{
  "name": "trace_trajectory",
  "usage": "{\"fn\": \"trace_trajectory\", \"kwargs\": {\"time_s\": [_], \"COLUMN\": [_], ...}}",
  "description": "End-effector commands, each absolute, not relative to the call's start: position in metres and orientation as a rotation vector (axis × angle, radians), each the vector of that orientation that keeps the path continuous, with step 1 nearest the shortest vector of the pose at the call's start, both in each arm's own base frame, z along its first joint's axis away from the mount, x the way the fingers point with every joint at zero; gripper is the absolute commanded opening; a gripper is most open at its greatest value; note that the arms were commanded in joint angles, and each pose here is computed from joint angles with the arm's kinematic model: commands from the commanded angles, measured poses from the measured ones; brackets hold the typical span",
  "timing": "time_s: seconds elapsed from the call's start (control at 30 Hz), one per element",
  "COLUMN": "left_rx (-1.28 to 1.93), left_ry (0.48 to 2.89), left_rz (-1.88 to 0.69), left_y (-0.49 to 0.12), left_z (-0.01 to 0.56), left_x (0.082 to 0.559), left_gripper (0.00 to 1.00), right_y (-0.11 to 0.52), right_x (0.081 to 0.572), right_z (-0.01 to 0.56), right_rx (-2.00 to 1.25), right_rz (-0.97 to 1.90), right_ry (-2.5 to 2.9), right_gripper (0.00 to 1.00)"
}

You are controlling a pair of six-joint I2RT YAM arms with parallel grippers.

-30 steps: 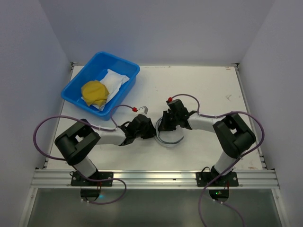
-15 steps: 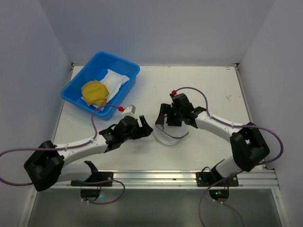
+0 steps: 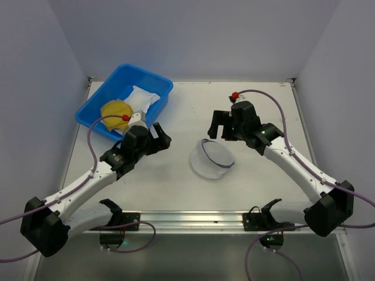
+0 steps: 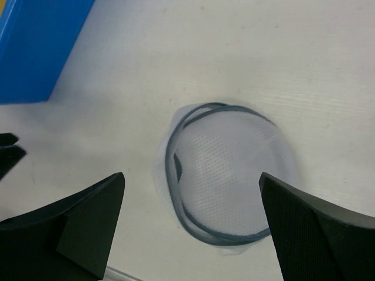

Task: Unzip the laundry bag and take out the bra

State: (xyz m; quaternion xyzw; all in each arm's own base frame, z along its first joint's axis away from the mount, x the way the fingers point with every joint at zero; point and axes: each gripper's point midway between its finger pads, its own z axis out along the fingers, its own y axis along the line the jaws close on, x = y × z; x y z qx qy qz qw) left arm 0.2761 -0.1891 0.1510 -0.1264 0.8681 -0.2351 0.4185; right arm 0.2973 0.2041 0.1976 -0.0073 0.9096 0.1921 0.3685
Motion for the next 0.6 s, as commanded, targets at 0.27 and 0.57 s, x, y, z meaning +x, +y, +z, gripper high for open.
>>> {"fn": "trace_trajectory", "kwargs": {"time_s": [0.27, 0.57], "left_rx": [-0.311, -0.352], "left_ry": [1.863, 1.620], "left_rz": [-0.328, -0.181], "left_y": [-0.086, 0.001], "left_z": [0.300, 0.369], "left_x": [0.250, 0.174], "left_gripper": [1.00, 1.00], "right_y": [0.050, -0.005], "right_x": [0.267, 0.172], "right_z": [0.318, 0.389], "right_rx": [0.293, 0.294], "right_rz": [0.176, 0.152], "right_ry": [1.915, 1.550], "right_gripper": [0.99, 0.99]}}
